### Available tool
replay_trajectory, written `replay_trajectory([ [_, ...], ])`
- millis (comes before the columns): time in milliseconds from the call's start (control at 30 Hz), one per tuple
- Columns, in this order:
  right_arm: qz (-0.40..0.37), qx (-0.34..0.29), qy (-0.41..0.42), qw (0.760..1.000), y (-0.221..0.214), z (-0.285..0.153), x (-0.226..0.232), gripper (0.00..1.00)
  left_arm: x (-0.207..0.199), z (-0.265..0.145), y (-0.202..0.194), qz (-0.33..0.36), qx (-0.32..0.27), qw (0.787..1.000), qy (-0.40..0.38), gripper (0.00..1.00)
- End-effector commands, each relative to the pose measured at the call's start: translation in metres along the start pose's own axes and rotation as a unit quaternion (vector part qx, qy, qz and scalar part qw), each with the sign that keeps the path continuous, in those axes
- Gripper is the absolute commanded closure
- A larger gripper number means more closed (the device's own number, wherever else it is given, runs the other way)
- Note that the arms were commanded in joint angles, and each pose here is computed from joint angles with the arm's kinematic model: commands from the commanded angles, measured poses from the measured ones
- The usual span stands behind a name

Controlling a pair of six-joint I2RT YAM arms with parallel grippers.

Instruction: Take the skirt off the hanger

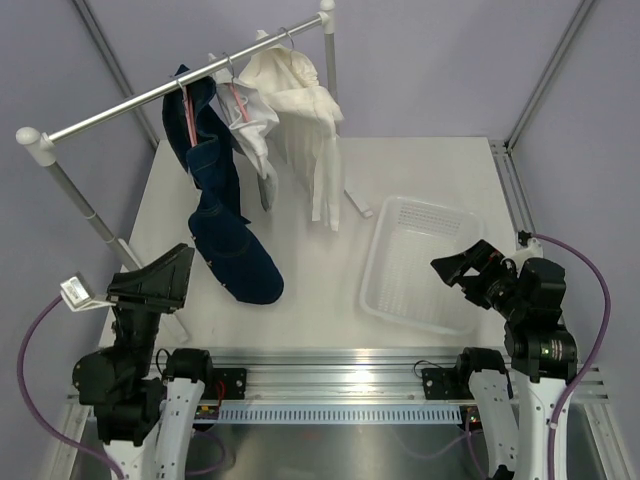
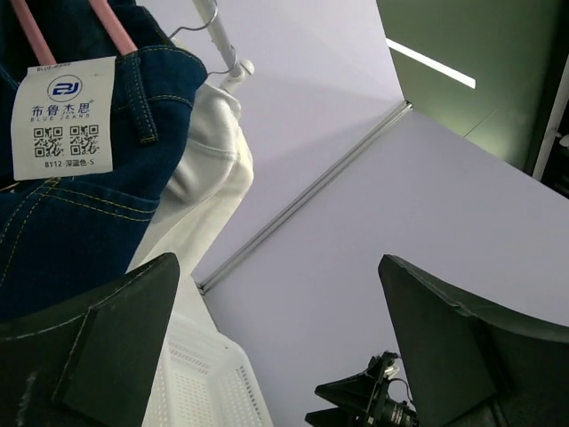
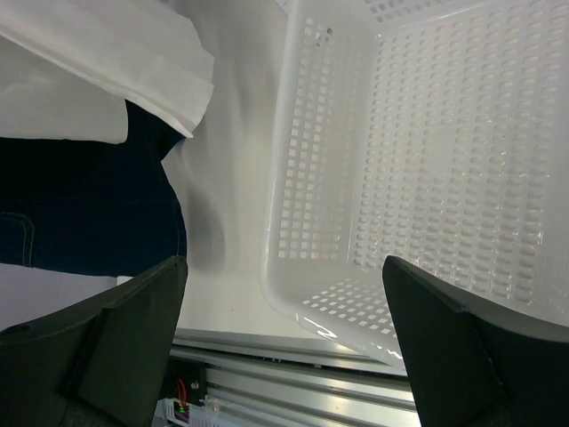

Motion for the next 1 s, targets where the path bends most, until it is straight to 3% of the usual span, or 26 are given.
replay_trajectory([
  [0, -0.018, -0.011, -0.001, 1.0, -0.001, -0.001, -0.004, 0.01, 0.035, -0.019, -0.027, 0.017, 0.076, 0.993, 0.092, 0.01],
  [200, -0.029, 0.0, 0.026, 0.999, -0.001, -0.005, 0.006, 0.01, 0.055, -0.012, -0.036, 0.023, 0.113, 0.982, 0.147, 0.01],
  [433, -0.04, 0.023, 0.097, 0.994, 0.001, -0.002, 0.026, 0.01, 0.071, 0.016, -0.04, 0.041, 0.199, 0.953, 0.226, 0.15],
  [700, -0.058, 0.041, 0.118, 0.99, 0.015, 0.001, 0.043, 0.01, 0.043, 0.04, -0.015, 0.085, 0.2, 0.953, 0.209, 0.24],
  [967, -0.067, 0.04, 0.148, 0.986, 0.024, 0.002, 0.06, 0.01, 0.027, 0.089, 0.006, 0.127, 0.227, 0.944, 0.203, 0.24],
])
Point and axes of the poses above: each gripper's point midway between its finger pads, its own z axis out along the fingers, its own x axis along the line the jaws close on, y = z × x, the point moved 5 cm from there along -z, back along the fingers, and after that the axes turned 4 degrees about z, right-handed, at the moved point
